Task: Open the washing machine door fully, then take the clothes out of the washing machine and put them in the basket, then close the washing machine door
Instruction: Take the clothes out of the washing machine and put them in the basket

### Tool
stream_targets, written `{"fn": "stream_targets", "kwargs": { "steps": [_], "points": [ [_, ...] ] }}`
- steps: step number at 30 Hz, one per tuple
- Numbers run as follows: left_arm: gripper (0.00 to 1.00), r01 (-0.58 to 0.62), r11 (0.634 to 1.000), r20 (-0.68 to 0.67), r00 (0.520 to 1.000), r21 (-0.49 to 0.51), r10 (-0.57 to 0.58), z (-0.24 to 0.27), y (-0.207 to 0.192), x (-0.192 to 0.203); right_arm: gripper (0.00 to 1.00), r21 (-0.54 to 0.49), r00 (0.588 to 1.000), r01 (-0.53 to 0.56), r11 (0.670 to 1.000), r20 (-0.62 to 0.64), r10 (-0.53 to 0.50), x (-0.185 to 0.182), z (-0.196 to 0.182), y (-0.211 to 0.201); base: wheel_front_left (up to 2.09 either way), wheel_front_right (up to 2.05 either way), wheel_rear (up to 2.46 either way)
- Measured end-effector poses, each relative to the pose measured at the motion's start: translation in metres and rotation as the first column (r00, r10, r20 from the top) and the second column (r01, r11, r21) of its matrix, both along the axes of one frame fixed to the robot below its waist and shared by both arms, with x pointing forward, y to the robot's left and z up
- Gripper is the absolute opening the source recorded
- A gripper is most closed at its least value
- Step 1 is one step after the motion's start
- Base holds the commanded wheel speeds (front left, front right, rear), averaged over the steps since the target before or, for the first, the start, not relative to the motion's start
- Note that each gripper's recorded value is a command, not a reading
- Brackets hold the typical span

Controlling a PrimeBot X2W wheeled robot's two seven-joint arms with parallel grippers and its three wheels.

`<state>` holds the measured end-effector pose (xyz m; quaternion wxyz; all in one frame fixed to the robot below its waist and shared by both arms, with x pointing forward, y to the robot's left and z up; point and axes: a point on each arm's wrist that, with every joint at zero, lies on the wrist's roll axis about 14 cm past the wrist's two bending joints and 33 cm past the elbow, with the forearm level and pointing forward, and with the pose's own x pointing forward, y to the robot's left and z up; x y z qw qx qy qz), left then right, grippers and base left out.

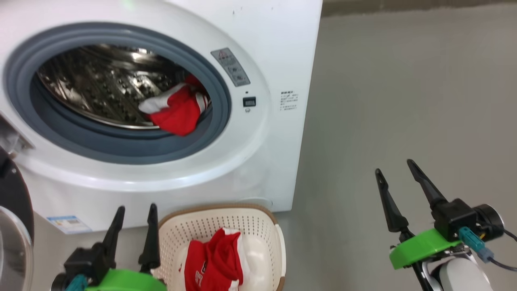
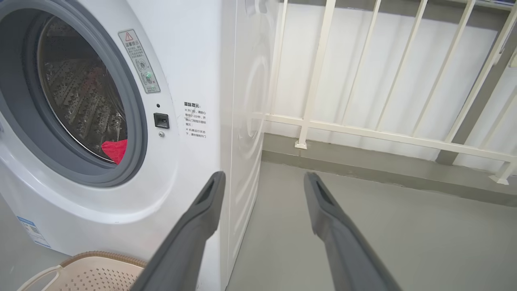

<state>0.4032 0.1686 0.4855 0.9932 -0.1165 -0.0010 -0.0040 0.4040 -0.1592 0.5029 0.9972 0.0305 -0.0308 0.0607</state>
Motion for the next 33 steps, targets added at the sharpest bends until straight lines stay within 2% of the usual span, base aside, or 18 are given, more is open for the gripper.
{"fn": "stream_targets", "kwargs": {
  "steps": [8, 15, 33],
  "points": [
    [1.0, 0.015, 1.0, 0.017, 1.0, 0.005, -0.016, 0.008, 0.003, -0.029, 1.0, -0.018, 0.998, 0.062, 0.998, 0.03, -0.061, -0.028, 0.009, -0.021, 0.0, 0.0, 0.0],
    [1.0, 0.037, 0.999, 0.035, 0.999, 0.011, -0.037, 0.014, -0.001, -0.043, 1.0, 0.037, 0.994, 0.099, 0.994, 0.033, -0.1, -0.046, 0.011, -0.032, 0.0, 0.0, 0.0],
    [1.0, 0.052, 0.999, 0.014, 0.999, 0.009, -0.052, 0.01, -0.006, -0.048, 1.0, 0.056, 0.994, 0.11, 0.992, 0.022, -0.111, -0.054, 0.006, -0.034, 0.0, 0.0, 0.0]
  ]
}}
